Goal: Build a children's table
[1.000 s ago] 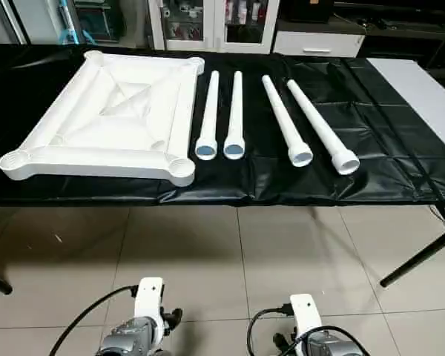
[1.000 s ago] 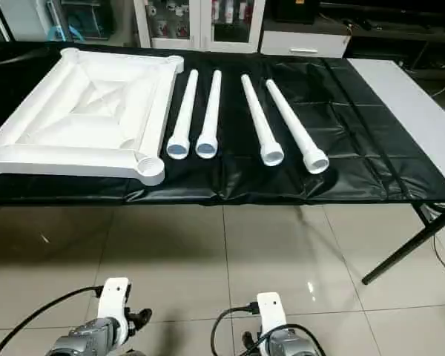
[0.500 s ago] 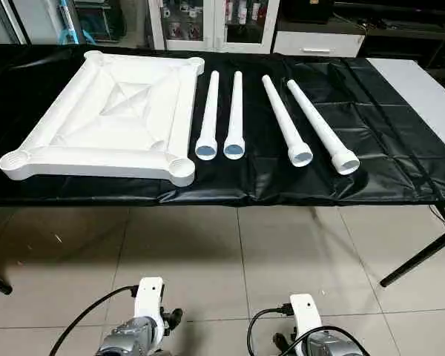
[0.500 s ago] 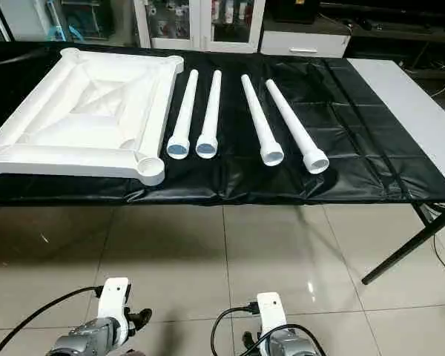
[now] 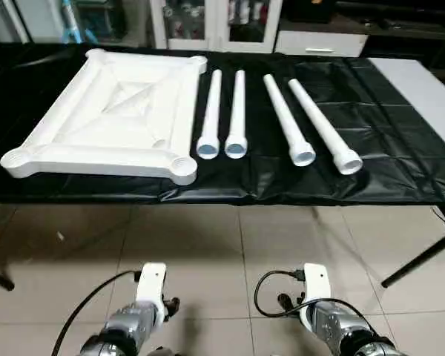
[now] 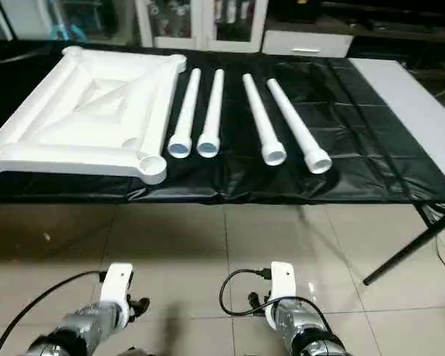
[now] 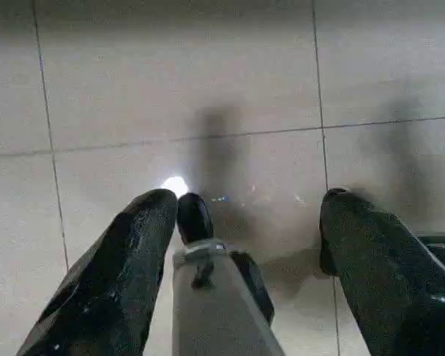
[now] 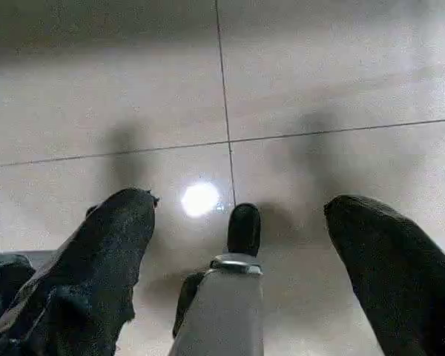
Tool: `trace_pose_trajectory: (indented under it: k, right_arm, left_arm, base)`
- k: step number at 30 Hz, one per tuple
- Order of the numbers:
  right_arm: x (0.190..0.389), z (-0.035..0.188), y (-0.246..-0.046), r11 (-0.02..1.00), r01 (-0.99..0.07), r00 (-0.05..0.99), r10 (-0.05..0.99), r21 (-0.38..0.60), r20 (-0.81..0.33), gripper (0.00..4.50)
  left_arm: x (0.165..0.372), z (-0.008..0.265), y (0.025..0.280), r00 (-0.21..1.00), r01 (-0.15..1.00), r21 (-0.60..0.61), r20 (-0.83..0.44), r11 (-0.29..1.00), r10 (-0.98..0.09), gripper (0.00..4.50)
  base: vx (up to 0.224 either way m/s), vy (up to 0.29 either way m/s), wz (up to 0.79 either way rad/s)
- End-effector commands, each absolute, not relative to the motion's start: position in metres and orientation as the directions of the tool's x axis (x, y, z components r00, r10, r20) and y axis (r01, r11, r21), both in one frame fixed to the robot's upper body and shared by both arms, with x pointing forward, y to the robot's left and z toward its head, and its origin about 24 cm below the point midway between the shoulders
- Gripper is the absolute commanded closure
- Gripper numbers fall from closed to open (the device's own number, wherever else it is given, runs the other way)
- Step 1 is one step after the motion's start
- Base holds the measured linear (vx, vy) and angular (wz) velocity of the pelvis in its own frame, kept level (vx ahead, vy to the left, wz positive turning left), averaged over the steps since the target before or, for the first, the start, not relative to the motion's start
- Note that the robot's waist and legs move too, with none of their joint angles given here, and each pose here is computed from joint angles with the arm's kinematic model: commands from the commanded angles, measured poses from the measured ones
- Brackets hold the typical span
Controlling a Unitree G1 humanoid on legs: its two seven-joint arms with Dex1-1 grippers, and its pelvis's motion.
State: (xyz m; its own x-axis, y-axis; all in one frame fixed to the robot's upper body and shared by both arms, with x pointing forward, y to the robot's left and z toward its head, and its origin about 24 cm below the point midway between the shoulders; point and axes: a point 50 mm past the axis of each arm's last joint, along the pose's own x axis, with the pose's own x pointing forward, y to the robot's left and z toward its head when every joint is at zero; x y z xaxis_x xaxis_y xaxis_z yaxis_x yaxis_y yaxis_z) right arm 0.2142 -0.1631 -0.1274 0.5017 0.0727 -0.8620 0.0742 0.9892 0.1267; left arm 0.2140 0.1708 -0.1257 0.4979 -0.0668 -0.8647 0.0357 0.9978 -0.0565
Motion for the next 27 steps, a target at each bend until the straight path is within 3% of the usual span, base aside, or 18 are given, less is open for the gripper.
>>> trace_pose_trajectory:
  k: [1, 7, 8, 12, 16, 18, 21, 24, 27]
  right_arm:
    - [0.222, -0.122, -0.164, 0.986, 0.051, 0.549, 0.105, 0.159, -0.829, 0.43]
    - [0.224, -0.115, -0.162, 0.980, -0.082, 0.604, 0.193, 0.180, -0.773, 0.01]
    - [0.221, -0.105, -0.166, 0.973, -0.152, 0.644, 0.229, 0.171, -0.730, 0.00]
    - [0.215, -0.085, -0.173, 0.967, -0.211, 0.704, 0.254, 0.146, -0.663, 0.00]
    - [0.206, -0.025, -0.178, 0.952, -0.264, 0.839, 0.307, 0.156, -0.449, 0.00]
    - [0.206, -0.017, -0.176, 0.949, -0.278, 0.851, 0.316, 0.149, -0.420, 0.00]
    - [0.222, 0.039, -0.170, 0.936, -0.298, 0.915, 0.336, 0.185, -0.223, 0.00]
    - [0.234, 0.067, -0.167, 0.937, -0.285, 0.937, 0.317, 0.204, -0.144, 0.00]
    - [0.255, 0.093, -0.166, 0.960, -0.224, 0.968, 0.239, 0.169, -0.080, 0.00]
  left_arm:
    - [0.227, -0.114, 0.171, 0.589, 0.061, -0.116, -0.797, 0.991, -0.130, 0.93]
    - [0.211, -0.103, 0.177, 0.639, 0.259, -0.095, -0.730, 0.961, -0.245, 0.55]
    - [0.200, -0.090, 0.180, 0.685, 0.308, -0.084, -0.671, 0.948, -0.283, 0.31]
    - [0.188, -0.069, 0.186, 0.774, 0.301, -0.079, -0.562, 0.950, -0.292, 0.11]
    - [0.179, -0.012, 0.194, 0.903, 0.270, -0.028, -0.341, 0.962, -0.263, 0.05]
    - [0.179, -0.005, 0.195, 0.909, 0.267, -0.024, -0.324, 0.963, -0.261, 0.05]
    - [0.195, 0.045, 0.196, 0.961, 0.219, -0.049, -0.162, 0.975, -0.224, 0.05]
    - [0.210, 0.068, 0.197, 0.978, 0.181, -0.081, -0.093, 0.980, -0.188, 0.05]
    - [0.240, 0.089, 0.201, 0.998, 0.053, -0.026, -0.035, 0.998, -0.054, 0.05]
  base:
    - [0.000, 0.000, 0.00]
    - [0.000, 0.000, 0.00]
    - [0.000, 0.000, 0.00]
    - [0.000, 0.000, 0.00]
    - [0.000, 0.000, 0.00]
    - [0.000, 0.000, 0.00]
    - [0.000, 0.000, 0.00]
    - [0.000, 0.000, 0.00]
    - [0.000, 0.000, 0.00]
